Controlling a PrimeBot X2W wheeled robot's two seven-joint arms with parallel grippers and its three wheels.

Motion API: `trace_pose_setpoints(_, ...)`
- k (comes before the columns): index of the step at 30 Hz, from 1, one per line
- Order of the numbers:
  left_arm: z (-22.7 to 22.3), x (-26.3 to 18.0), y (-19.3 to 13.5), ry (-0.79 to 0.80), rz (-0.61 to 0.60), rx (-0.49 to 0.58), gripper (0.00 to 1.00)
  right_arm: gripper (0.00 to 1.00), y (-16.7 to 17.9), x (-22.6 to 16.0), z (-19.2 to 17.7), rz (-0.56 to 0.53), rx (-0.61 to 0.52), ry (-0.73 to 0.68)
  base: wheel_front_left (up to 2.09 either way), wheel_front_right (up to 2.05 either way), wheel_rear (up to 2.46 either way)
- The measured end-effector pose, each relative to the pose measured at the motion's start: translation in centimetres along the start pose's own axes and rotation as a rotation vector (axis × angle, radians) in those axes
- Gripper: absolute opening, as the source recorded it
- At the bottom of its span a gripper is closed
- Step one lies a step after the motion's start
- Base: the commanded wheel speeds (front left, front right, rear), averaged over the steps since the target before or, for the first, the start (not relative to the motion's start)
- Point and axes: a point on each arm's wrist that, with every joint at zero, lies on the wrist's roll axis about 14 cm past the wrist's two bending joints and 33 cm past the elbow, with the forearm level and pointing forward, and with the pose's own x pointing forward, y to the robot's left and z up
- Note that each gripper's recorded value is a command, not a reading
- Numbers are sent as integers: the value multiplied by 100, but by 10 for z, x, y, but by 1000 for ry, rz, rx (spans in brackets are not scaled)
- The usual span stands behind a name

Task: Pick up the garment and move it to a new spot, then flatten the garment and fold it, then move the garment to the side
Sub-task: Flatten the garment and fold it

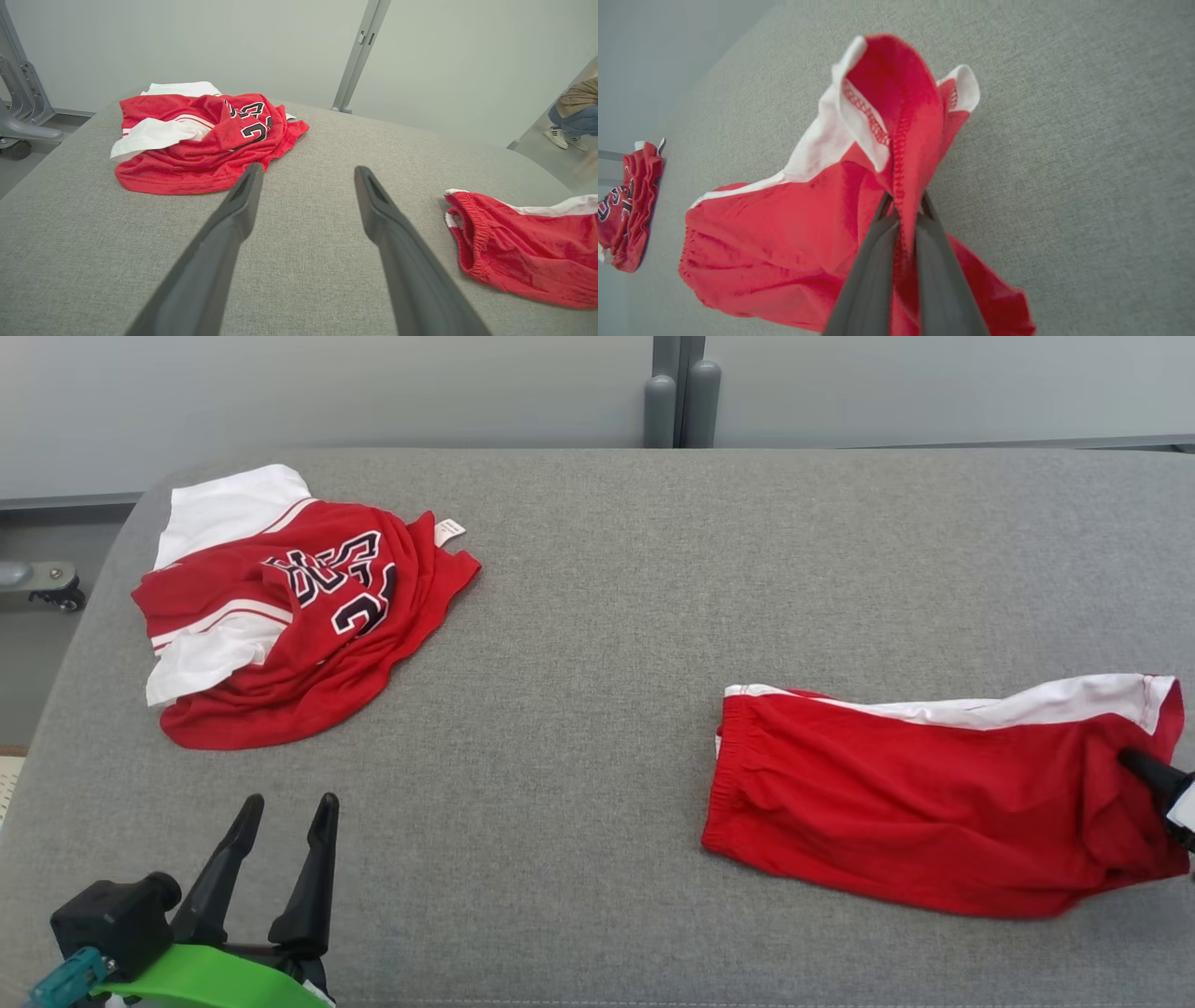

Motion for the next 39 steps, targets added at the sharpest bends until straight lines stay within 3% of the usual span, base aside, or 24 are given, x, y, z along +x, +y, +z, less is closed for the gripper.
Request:
trace_pose_setpoints(13, -6, -9, -3, -16, -19, -21, 100, 0, 135, -7, -28, 400, -206, 102, 0, 0, 0)
trace_pose_setpoints(22, 6, -9, 16, -79, 37, -4, 100, 0, 205, 6, -33, 494, -267, 100, 0, 0, 0)
trace_pose_setpoints(26, -2, -12, 26, -58, 69, -7, 100, 0, 235, 10, -59, 556, -293, 154, 0, 0, 0)
trace_pose_setpoints(35, -7, -12, 37, -53, 111, -11, 100, 0, 238, 24, -81, 530, -318, 212, 0, 0, 0)
trace_pose_setpoints(36, -9, -12, 39, -47, 114, -11, 100, 5, 238, 25, -81, 526, -319, 207, 0, 0, 0)
trace_pose_setpoints(37, -10, -12, 41, -46, 118, -10, 100, 18, 238, 25, -82, 523, -322, 205, 0, 0, 0)
trace_pose_setpoints(38, -11, -12, 42, -47, 123, -10, 100, 44, 238, 25, -82, 522, -326, 201, 0, 0, 0)
trace_pose_setpoints(39, -11, -12, 43, -45, 123, -10, 100, 89, 239, 25, -81, 523, -326, 190, 0, 0, 0)
